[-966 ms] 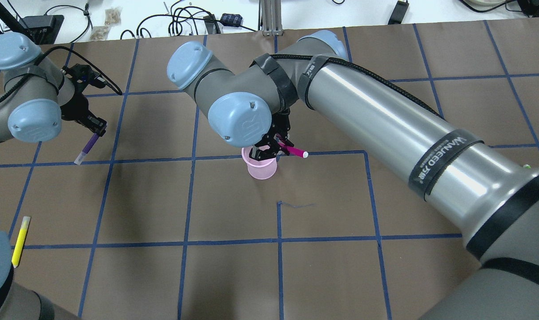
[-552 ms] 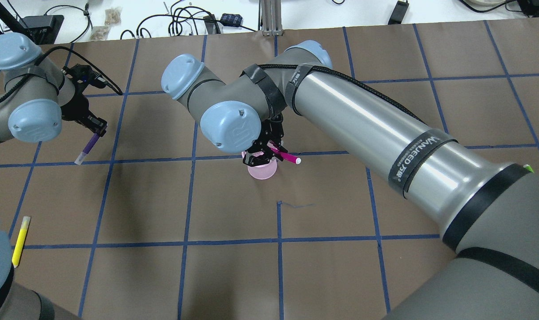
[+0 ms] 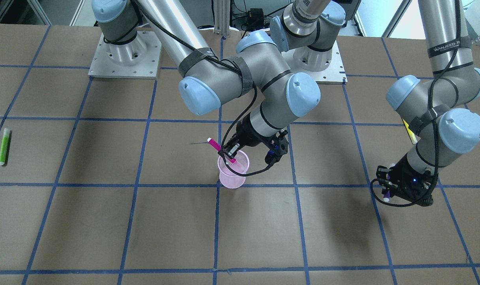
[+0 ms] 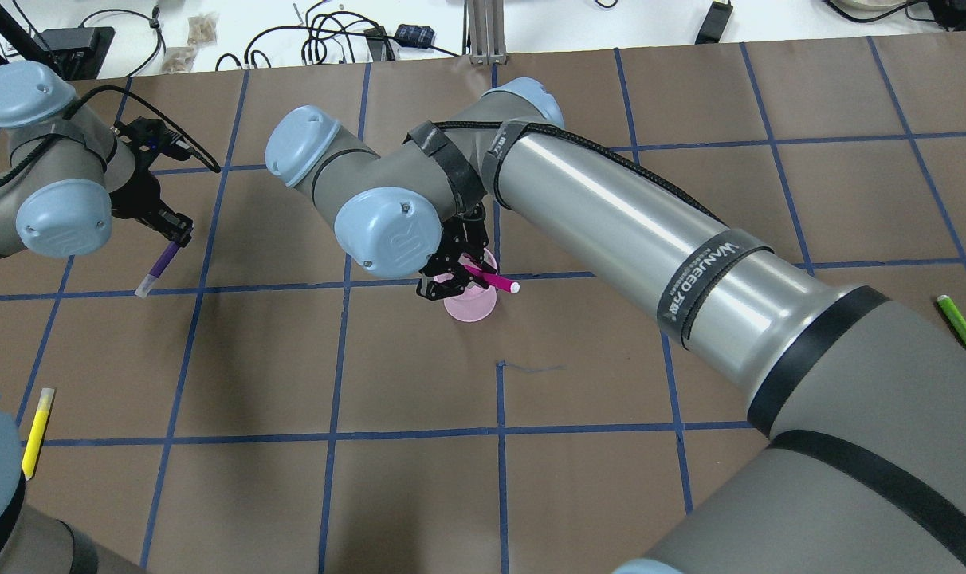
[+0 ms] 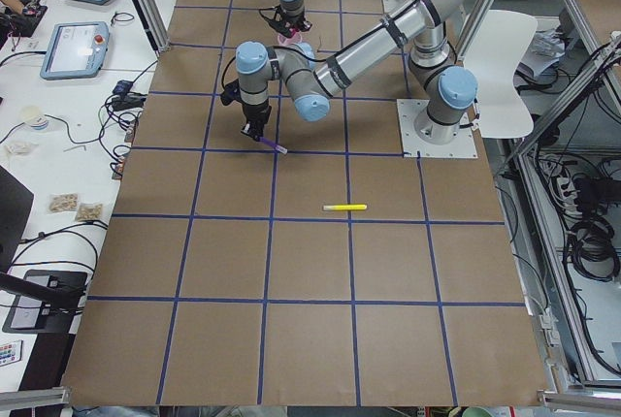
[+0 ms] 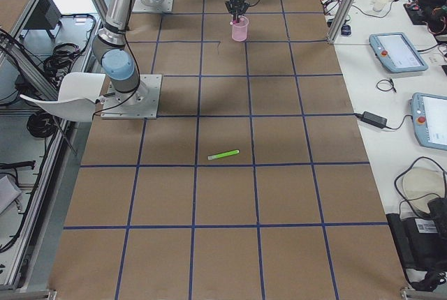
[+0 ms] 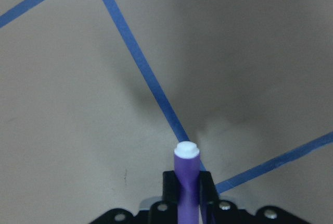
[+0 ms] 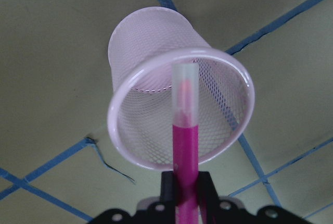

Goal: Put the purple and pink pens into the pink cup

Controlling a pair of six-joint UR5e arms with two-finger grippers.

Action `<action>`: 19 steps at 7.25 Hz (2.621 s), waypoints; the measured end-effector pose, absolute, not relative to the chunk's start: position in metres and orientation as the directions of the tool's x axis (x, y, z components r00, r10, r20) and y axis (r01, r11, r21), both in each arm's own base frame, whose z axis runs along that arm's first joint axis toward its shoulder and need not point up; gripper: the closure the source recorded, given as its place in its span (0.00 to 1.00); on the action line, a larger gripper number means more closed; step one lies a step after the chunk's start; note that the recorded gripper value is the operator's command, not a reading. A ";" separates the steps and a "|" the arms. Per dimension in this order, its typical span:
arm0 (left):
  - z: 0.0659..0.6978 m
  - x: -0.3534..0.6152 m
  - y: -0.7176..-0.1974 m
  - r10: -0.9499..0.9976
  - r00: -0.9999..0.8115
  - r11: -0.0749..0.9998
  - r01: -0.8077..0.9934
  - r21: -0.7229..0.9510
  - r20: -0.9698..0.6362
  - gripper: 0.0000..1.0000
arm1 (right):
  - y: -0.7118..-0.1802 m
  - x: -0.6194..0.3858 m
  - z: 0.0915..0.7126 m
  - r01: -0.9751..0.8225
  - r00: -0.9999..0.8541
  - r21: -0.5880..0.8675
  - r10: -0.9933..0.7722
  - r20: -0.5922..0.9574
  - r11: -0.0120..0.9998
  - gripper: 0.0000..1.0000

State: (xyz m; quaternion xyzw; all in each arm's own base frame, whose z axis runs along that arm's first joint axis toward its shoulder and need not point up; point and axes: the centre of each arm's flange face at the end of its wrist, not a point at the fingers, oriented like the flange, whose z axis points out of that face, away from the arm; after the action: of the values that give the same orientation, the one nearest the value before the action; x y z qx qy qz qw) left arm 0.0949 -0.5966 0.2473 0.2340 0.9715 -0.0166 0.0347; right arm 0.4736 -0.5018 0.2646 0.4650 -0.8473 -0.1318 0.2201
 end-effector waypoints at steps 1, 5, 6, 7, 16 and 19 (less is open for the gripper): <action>0.247 0.095 -0.597 0.453 -0.888 0.890 0.456 -0.016 -0.075 1.00 | -0.503 0.474 0.265 -0.732 -0.467 0.427 -0.847 0.253 0.531 0.00; 0.257 0.076 -0.598 0.429 -0.901 0.901 0.432 -0.043 -0.068 1.00 | -0.532 0.426 0.322 -0.722 -0.531 0.357 -0.805 0.263 0.593 0.00; 0.272 0.044 -0.599 0.400 -0.915 0.911 0.402 -0.090 -0.048 1.00 | -0.549 0.383 0.354 -0.687 -0.608 0.315 -0.756 0.243 0.655 0.00; 0.292 0.003 -0.598 0.378 -0.925 0.915 0.379 -0.135 -0.038 1.00 | -0.562 0.329 0.387 -0.631 -0.695 0.286 -0.689 0.206 0.722 0.00; 0.375 -0.265 -0.476 0.448 -0.892 0.747 0.332 -0.577 0.067 1.00 | -0.506 0.124 0.456 -0.072 -0.997 -0.038 -0.071 0.017 0.997 0.00; 0.354 -0.269 -0.464 0.455 -0.889 0.673 0.308 -0.673 0.048 1.00 | -0.507 0.117 0.458 0.000 -1.000 -0.050 -0.002 -0.030 0.999 0.00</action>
State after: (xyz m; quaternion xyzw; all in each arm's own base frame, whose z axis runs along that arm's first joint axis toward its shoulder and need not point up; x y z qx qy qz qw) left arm -0.2692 -0.4636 0.3543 0.2099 0.9083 -0.3458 -0.1061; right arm 0.1171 -0.5073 0.4584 0.0005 -0.9996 0.0249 -0.0151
